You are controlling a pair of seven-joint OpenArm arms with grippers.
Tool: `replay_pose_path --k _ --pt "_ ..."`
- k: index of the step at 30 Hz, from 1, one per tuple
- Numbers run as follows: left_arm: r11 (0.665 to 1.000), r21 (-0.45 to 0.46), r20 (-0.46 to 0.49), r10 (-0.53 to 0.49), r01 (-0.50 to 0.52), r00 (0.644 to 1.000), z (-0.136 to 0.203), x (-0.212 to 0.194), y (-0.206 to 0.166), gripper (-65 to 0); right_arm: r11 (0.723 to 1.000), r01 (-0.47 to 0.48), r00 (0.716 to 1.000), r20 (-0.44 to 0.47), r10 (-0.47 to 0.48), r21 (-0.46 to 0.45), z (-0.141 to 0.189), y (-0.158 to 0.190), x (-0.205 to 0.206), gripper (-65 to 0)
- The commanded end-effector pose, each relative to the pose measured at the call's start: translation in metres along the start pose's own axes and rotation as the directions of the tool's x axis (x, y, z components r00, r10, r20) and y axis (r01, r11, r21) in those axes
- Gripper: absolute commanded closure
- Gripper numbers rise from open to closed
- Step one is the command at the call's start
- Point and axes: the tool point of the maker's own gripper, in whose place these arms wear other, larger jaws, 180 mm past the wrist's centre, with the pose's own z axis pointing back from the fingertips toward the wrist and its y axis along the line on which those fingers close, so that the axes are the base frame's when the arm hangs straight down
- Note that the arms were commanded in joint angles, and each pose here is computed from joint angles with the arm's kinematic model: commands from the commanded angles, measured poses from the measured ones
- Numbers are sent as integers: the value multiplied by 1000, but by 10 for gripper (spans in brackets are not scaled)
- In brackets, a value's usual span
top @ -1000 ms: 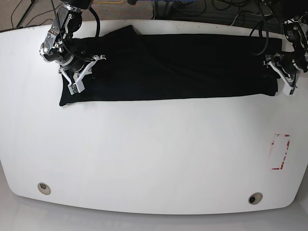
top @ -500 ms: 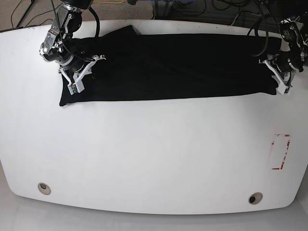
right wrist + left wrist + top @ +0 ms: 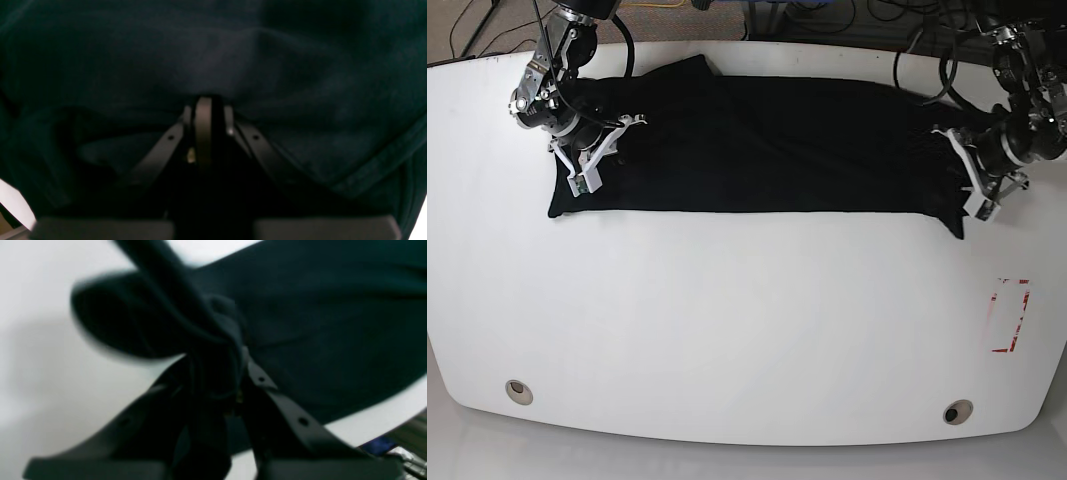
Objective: Layout the t-shirt on the table in an organized manner, then fold the t-shirt properly
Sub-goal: 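Carry the held strip end with the left gripper toward the right gripper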
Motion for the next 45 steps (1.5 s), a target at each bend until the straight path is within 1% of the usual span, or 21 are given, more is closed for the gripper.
replay_pose_path --k 1,4,9,17,28,37,45 --pt "999 -35 30 -26 27 999 -4 11 -16 -50 999 -14 997 -75 11 -41 2 -9 -13 -38" --pt "992 -112 43 -54 59 998 -19 21 -45 -51 999 -15 997 -75 12 -42 3 -10 -13 -38" --pt "972 -204 93 -102 120 990 -35 47 -82 -51 999 -15 997 -73 12 -41 2 -9 -13 -38" --pt "951 -283 148 -85 124 985 -45 67 -120 -54 999 -15 997 -73 12 -41 2 -9 -13 -38" --pt "928 -332 153 -124 169 980 -50 71 -143 -54 999 -16 997 -72 13 -41 2 -9 -12 -38" --pt "923 -352 129 -114 153 985 -58 66 -145 -54 999 -15 997 -72 12 -40 2 -9 -12 -38" --pt "918 -371 144 -95 143 985 -59 71 -154 -56 999 -14 997 -72 11 -39 2 -8 -12 -38"
